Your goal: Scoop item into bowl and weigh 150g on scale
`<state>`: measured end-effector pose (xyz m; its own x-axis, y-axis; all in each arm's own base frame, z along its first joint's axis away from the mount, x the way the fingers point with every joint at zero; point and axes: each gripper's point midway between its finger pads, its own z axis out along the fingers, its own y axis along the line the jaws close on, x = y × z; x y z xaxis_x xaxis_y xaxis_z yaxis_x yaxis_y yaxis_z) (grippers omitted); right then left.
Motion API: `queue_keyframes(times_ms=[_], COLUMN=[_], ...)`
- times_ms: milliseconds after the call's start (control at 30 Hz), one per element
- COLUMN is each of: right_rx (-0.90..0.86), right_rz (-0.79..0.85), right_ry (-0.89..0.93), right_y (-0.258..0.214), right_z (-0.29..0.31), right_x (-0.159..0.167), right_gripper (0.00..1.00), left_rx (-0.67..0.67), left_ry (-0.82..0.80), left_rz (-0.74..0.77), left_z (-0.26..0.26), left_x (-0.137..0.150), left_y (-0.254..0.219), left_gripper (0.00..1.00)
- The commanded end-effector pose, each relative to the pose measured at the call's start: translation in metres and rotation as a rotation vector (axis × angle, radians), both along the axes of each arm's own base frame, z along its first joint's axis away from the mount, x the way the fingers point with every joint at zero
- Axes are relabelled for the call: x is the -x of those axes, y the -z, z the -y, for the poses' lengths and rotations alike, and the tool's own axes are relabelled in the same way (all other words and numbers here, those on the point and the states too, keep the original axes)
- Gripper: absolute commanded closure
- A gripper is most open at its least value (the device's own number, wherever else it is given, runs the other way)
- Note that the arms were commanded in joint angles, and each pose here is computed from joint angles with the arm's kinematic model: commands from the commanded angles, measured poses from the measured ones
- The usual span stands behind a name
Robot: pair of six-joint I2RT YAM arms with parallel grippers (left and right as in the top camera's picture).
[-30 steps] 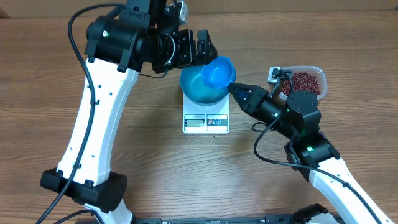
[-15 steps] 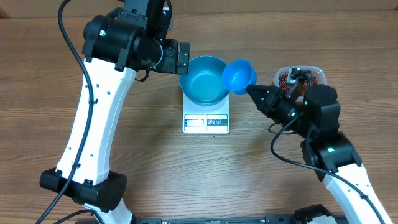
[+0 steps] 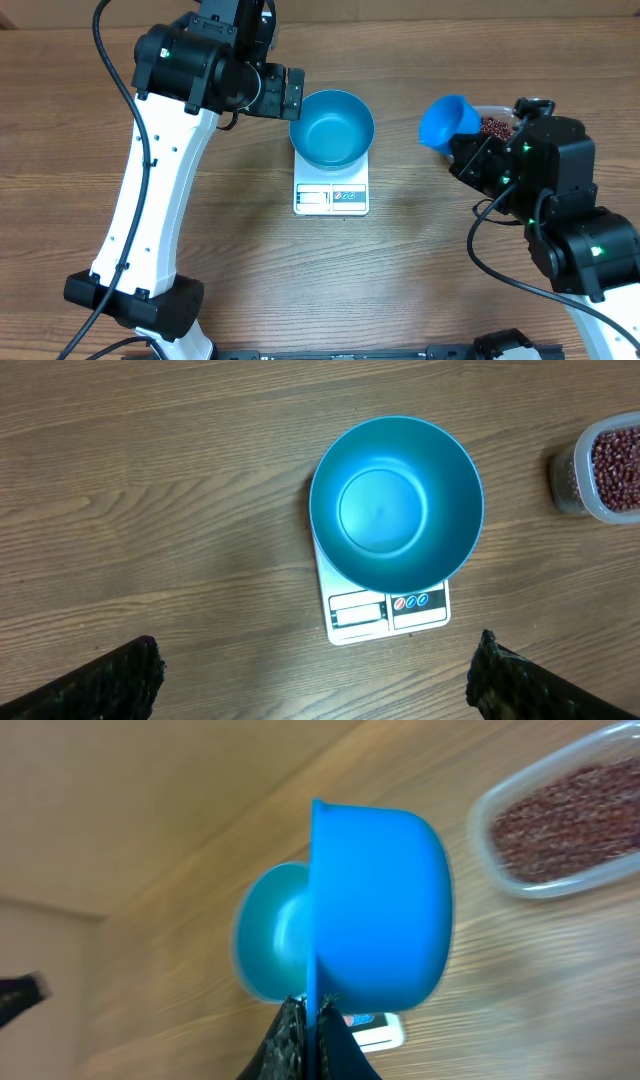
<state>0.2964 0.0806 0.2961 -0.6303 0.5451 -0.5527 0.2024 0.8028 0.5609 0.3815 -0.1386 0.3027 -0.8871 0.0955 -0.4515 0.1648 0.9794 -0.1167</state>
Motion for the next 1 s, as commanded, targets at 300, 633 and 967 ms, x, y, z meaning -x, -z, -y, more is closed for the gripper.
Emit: queue_keyframes(times_ms=[300,633,967], right_rx=[0.471,0.755,0.642], right_rz=[-0.043,-0.119,-0.209], right_ry=[0.208,0.165,0.248], right_y=[0.007,0.018,0.043], right_z=[0.081,0.106,0.124], right_x=[0.009,-0.002,-0.014], right_gripper=[0.96,0.96,0.96], left_rx=[-0.017,0.023,-0.045], left_ry=[0.403,0.454,0.668], left_rz=[0.076,0.086,-0.092], left_z=[0.039,0.06,0.062], left_x=[0.02,0.027,0.062], left_y=[-0.014,-0.017,0.018], left_gripper=[0.0,0.0,0.48])
